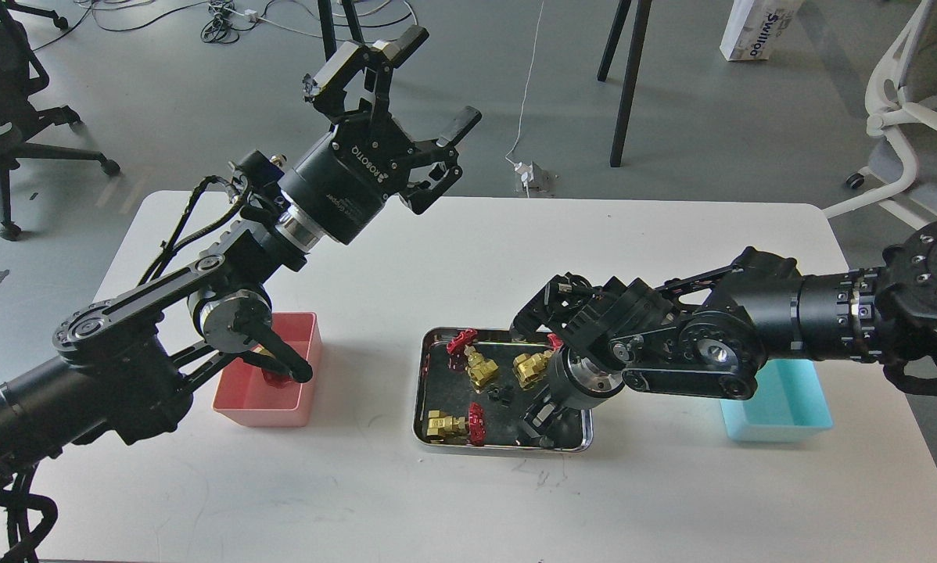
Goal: Place valve in pink box and gear in blue box
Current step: 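Close the right gripper on the dark gear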
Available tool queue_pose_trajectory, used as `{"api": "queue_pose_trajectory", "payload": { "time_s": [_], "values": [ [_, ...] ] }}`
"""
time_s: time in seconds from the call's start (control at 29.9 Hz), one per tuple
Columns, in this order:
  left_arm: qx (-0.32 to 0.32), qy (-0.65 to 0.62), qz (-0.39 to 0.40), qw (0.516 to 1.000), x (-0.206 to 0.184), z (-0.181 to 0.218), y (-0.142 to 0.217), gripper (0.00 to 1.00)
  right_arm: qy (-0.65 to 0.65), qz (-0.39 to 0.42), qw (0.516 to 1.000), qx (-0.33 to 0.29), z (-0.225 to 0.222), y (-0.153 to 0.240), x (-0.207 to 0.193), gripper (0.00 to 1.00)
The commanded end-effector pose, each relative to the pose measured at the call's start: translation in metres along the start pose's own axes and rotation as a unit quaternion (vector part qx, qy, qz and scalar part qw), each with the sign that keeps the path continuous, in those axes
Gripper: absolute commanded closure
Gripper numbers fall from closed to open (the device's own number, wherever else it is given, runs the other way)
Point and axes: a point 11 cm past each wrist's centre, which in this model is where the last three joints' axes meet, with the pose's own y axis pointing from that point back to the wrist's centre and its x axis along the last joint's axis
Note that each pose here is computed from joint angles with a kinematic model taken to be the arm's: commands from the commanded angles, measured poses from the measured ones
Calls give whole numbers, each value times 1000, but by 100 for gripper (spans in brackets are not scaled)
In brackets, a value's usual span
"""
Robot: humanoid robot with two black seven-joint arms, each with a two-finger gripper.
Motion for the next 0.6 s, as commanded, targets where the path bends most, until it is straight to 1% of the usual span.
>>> {"api": "queue_pose_trajectory", "payload": {
  "time_s": [0.0, 0.4, 0.53, 0.57],
  "values": [
    [3, 2, 3, 1000, 1, -3, 2, 7, -8, -1, 1000, -4, 5, -3, -2, 42],
    [5, 7, 2, 1000, -1, -8, 1, 7, -9, -2, 1000, -2, -1, -12, -1, 47],
    [7, 7, 7, 1000, 1, -10, 3, 6, -12, -4, 1000, -1, -3, -16, -3, 49],
    [6, 8, 6, 1000, 1, -10, 3, 6, -10, -4, 1000, 0, -4, -17, -3, 52]
  ]
}}
